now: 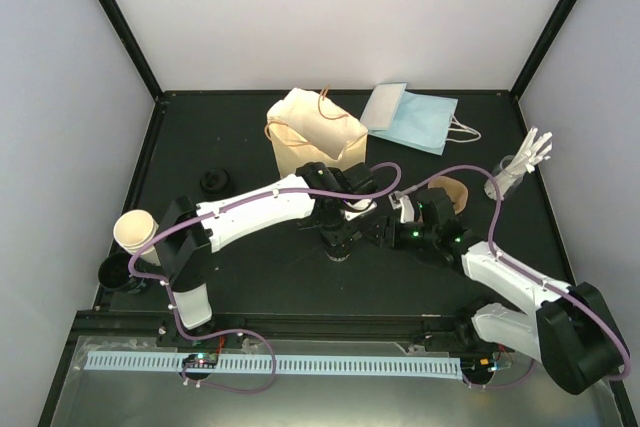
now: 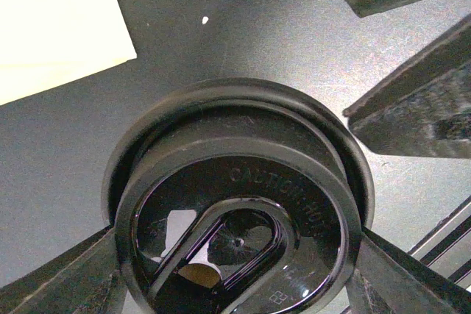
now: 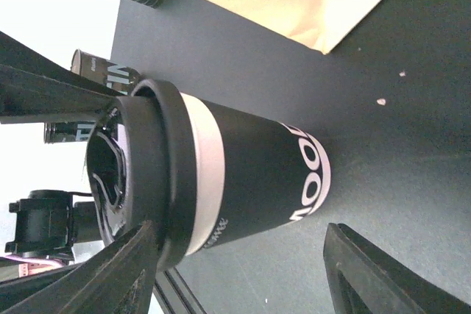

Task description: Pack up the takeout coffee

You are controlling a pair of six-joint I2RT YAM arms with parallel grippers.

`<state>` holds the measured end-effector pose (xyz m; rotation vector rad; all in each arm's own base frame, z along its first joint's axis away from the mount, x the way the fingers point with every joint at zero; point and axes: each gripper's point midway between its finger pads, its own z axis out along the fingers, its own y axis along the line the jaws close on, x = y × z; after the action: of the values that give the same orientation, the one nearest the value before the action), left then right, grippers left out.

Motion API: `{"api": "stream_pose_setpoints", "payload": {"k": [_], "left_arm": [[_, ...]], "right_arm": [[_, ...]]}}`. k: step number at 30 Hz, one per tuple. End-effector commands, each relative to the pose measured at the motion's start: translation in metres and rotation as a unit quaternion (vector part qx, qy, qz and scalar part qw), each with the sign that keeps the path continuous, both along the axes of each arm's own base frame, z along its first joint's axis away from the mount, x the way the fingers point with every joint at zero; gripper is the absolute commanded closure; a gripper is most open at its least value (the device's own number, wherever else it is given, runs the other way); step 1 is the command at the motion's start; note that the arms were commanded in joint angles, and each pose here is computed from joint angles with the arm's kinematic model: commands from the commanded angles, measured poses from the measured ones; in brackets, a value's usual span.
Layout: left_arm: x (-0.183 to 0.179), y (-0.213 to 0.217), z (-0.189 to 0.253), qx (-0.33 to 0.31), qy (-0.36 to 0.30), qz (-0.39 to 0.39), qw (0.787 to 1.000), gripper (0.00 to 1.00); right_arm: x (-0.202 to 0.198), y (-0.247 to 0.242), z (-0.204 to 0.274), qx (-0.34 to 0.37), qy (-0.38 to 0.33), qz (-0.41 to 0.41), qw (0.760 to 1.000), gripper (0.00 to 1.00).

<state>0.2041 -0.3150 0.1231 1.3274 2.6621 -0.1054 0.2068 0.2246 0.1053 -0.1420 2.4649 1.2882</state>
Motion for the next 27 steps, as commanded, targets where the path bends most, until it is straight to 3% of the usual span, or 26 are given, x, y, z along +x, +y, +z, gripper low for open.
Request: {"api": "stream_pose_setpoints", "payload": {"k": [1, 27], "left_arm": [[-0.022, 0.002, -0.035, 0.024, 0.065, -0.019, 0.997, 0.23], [-0.034, -0.004, -0.045, 0.004, 0.091, -0.045, 0.995, 0.23]], "right_arm": [[0.011, 0.009, 0.021, 0.026, -0.026, 0.012, 0.999, 0.36], [0.02, -0.009, -0.062, -0.042, 0.1, -0.047, 0.993, 0.45]]}}
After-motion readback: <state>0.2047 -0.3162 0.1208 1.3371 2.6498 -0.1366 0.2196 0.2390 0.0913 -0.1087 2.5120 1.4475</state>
